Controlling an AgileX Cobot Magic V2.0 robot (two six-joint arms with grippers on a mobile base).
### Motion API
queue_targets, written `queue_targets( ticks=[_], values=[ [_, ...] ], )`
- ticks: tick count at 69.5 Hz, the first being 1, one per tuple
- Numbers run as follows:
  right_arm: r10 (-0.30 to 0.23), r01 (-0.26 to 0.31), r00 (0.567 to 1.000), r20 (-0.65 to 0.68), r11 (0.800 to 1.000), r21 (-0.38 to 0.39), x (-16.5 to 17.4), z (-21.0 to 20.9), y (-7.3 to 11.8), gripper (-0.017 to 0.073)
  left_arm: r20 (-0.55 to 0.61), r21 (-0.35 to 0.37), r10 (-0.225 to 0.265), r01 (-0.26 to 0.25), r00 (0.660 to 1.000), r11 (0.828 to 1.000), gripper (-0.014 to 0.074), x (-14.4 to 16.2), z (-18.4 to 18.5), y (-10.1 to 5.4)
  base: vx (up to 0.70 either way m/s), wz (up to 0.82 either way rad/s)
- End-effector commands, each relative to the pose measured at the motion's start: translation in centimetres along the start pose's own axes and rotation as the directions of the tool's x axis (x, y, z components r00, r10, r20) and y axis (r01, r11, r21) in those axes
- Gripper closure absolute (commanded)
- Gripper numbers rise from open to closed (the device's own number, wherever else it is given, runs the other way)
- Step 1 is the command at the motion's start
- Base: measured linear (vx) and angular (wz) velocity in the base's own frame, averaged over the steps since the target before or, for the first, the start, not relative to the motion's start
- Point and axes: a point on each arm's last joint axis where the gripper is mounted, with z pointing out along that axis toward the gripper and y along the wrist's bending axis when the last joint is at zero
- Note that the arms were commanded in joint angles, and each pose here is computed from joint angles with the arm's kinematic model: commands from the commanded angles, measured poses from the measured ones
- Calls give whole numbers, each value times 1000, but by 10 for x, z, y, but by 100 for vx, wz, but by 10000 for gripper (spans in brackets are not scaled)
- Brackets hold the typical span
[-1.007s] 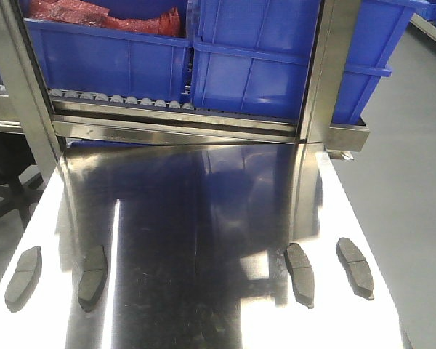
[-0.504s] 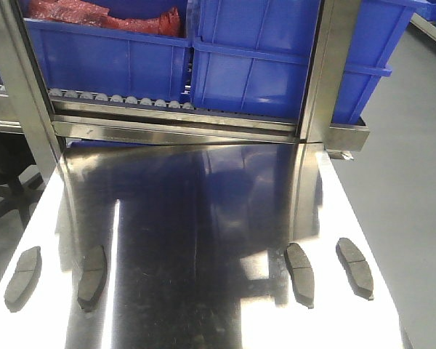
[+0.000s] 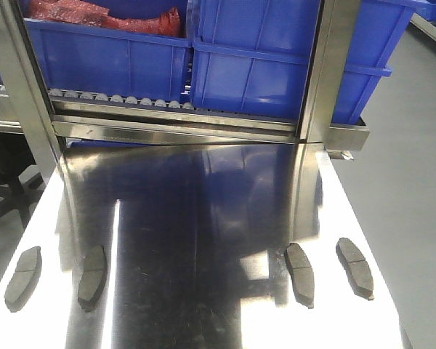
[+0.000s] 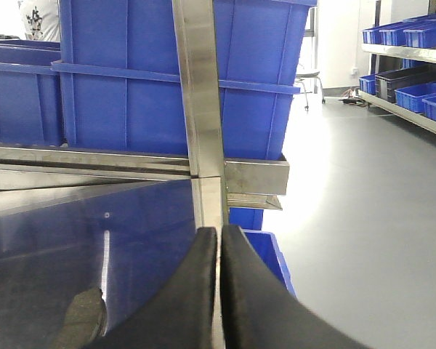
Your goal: Move and align brake pads A on conveyor
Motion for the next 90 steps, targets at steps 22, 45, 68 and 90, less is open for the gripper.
queue_targets(
  ticks=[22,45,68,90],
  values=[
    [-11,10,997,81,1000,2,-6,-1,0,563,37,1,-12,12,999,1000,250,-14,2,0,0,0],
    [-11,10,997,81,1000,2,-6,-1,0,563,42,1,-12,12,999,1000,-134,-15,2,0,0,0],
    [-11,10,997,81,1000,2,-6,-1,0,563,42,1,-12,12,999,1000,-28,-15,2,0,0,0],
    [-11,10,997,81,1000,2,-6,-1,0,563,43,1,-12,12,999,1000,48,-15,2,0,0,0]
  ],
)
